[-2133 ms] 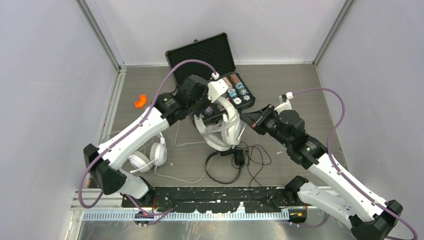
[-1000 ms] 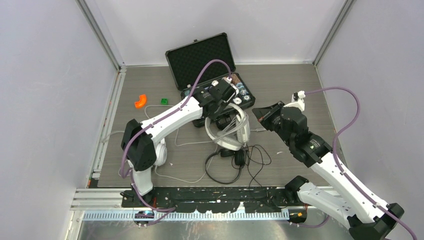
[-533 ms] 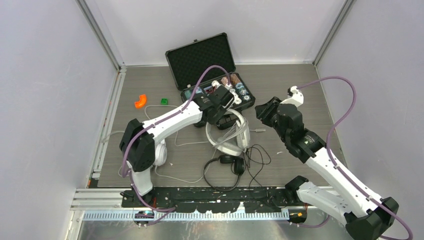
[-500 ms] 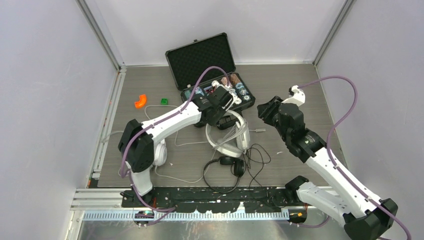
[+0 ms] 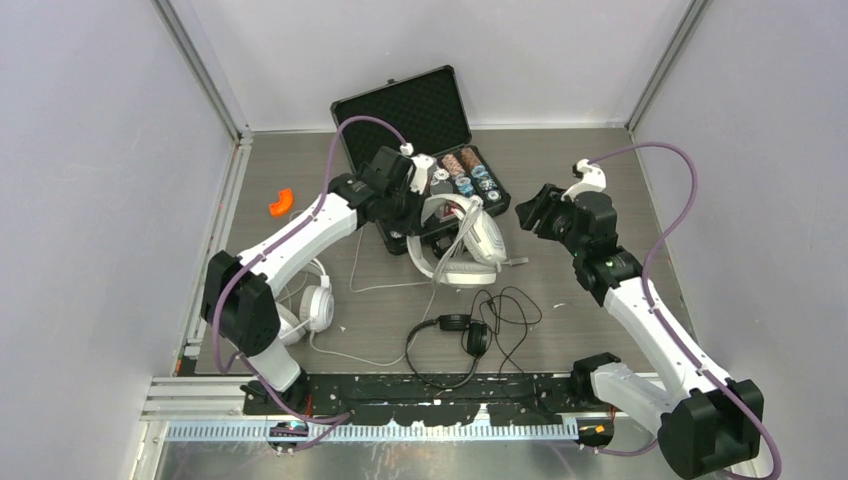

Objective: Wrap the headphones
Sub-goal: Wrap the headphones cable around the headphones.

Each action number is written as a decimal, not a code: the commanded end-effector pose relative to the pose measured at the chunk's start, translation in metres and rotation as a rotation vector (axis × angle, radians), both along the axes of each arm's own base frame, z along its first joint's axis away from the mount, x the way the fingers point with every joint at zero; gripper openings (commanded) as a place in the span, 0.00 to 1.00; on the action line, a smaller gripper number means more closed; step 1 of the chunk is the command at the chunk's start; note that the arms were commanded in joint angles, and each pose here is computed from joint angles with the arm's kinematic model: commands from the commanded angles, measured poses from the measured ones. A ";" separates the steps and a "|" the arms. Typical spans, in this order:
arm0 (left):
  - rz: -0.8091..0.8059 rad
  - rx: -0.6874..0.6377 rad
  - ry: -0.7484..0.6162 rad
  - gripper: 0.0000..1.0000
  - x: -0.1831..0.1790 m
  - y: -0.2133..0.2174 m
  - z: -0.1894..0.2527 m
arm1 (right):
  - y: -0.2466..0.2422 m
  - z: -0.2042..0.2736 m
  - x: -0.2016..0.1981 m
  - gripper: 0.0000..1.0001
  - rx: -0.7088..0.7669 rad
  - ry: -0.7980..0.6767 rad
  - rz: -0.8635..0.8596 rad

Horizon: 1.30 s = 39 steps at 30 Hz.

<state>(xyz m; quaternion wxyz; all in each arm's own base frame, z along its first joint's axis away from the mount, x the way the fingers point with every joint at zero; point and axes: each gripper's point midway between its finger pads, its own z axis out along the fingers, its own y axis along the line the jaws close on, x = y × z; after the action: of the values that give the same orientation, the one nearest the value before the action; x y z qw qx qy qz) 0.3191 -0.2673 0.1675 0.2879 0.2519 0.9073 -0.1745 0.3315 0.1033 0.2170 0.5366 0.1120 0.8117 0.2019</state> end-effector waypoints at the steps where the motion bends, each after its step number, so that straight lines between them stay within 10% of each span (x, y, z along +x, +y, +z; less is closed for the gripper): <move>1: -0.008 -0.229 -0.005 0.00 -0.002 -0.025 0.064 | 0.035 0.029 -0.004 0.59 -0.081 -0.217 0.302; 9: 0.058 -0.315 0.035 0.00 0.012 -0.026 0.100 | 0.076 0.030 -0.036 0.67 -0.073 -0.486 0.619; 39: 0.110 -0.438 0.008 0.00 0.035 -0.025 0.169 | 0.106 -0.099 -0.035 0.66 -0.337 -0.491 0.897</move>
<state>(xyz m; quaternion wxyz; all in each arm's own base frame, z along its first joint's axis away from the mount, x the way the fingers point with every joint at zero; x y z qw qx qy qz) 0.3554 -0.2805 0.2891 0.3076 0.1294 0.8944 -0.2979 0.2797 0.2053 0.1121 0.5476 -0.3420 0.6782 0.3510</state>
